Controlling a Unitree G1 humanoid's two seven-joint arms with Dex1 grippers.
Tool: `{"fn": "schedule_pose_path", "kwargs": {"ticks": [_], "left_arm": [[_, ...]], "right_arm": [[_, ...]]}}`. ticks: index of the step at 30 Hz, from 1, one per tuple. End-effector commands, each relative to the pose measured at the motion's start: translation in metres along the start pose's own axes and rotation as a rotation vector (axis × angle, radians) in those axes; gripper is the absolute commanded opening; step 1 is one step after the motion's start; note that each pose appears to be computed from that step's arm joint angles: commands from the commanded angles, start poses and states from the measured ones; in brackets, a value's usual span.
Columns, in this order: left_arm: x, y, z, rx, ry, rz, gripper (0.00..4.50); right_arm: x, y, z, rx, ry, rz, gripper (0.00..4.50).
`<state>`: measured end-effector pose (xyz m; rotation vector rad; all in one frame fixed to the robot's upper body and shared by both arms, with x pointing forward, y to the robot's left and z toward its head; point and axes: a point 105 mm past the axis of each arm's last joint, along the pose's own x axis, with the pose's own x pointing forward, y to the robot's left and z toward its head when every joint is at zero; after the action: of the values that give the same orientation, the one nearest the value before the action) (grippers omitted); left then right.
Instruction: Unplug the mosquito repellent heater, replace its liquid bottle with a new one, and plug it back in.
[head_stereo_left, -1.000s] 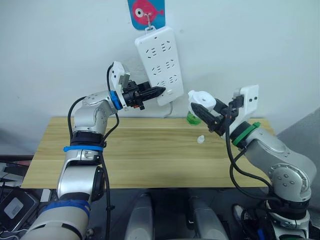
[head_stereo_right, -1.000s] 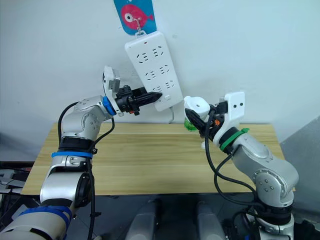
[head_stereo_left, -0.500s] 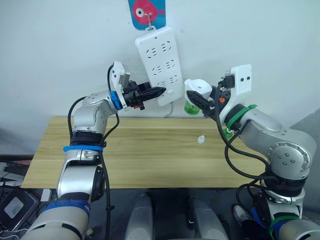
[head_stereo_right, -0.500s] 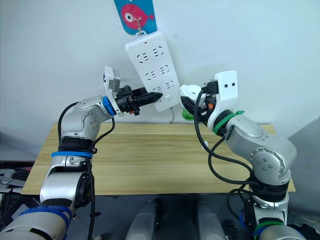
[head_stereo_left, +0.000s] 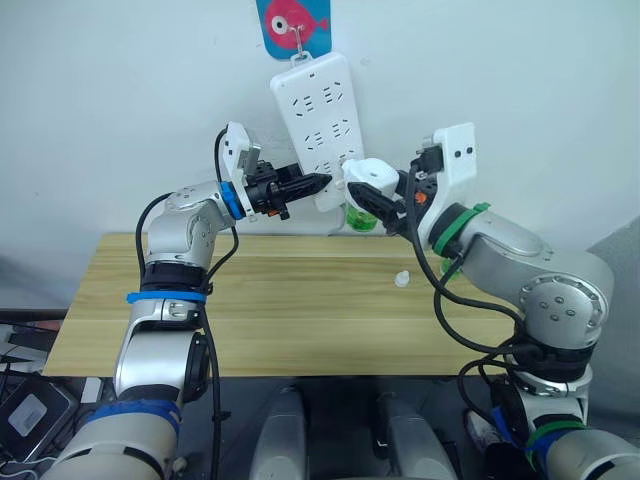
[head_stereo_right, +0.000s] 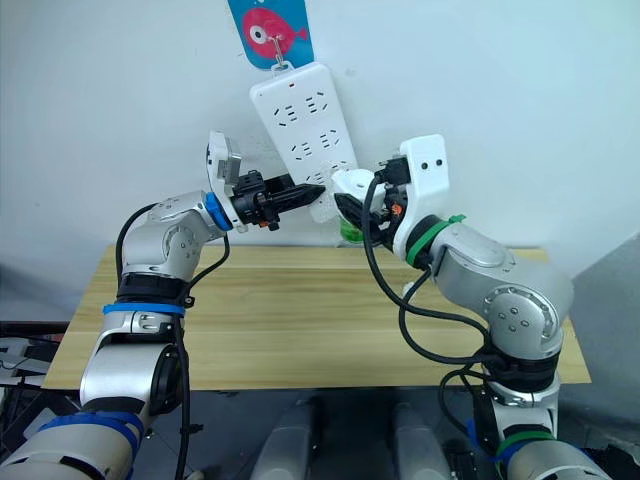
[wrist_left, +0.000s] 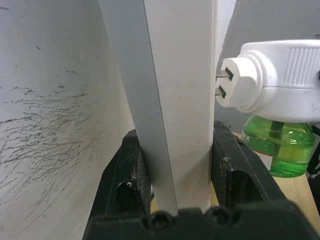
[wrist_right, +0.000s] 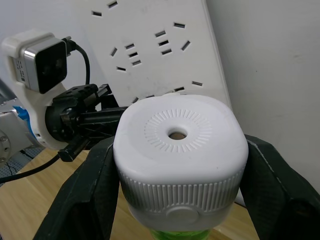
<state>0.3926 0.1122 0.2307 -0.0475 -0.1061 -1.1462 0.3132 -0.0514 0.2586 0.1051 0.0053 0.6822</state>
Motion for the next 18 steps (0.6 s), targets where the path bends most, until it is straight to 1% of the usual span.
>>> {"fn": "schedule_pose_path", "kwargs": {"ticks": [1, 18], "left_arm": [[0.005, -0.007, 0.009, 0.052, -0.006, -0.040, 1.31], [0.006, -0.007, 0.009, 0.063, -0.006, -0.037, 1.31]], "right_arm": [[0.000, 0.002, 0.010, -0.019, -0.046, -0.002, 2.93], [-0.002, -0.008, 0.005, -0.014, -0.038, -0.046, 2.93]]}}
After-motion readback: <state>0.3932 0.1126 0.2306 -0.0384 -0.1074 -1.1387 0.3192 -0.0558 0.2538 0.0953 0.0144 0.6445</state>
